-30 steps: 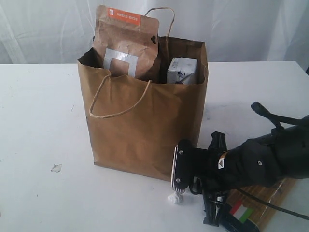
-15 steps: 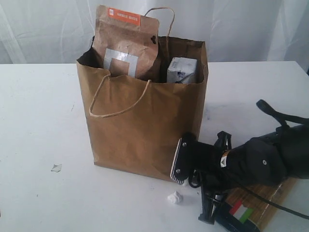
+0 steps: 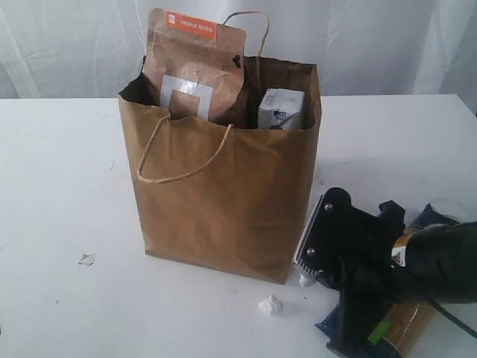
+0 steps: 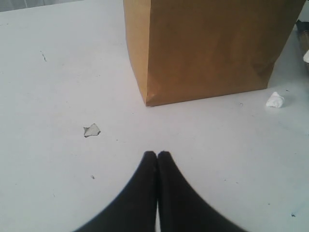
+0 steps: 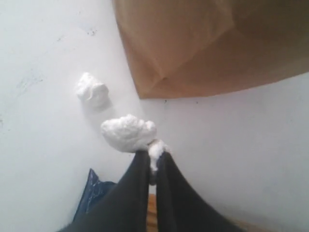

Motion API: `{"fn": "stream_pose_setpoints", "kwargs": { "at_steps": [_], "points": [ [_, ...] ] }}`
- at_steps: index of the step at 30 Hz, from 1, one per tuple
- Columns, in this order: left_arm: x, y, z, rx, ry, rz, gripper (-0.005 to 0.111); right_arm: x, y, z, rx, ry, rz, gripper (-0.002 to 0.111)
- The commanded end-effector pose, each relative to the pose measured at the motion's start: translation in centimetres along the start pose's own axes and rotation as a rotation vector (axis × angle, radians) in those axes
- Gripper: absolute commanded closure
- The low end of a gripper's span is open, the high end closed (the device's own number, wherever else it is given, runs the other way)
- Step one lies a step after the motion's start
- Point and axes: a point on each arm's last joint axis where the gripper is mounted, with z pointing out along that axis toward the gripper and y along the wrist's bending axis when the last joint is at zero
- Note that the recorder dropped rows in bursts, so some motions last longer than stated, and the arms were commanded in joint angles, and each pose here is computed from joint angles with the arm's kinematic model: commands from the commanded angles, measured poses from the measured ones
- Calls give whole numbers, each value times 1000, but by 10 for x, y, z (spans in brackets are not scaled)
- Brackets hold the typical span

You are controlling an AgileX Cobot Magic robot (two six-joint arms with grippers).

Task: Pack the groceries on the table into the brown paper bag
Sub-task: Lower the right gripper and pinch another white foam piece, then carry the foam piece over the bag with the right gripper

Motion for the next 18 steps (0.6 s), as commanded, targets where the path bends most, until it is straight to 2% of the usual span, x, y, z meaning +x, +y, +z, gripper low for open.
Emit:
{"fn": "stream_pose_setpoints", "kwargs": {
  "at_steps": [1,11,18],
  "points": [
    [1,0,0,-1,0,-15,107,3,2,-19,0,-16,17,108],
    [1,0,0,-1,0,-15,107,-7,0,-74,89,-204,47,108],
    [1,0,0,-1,0,-15,107,-30,-8,-118,104,-291,68,108]
  ]
}}
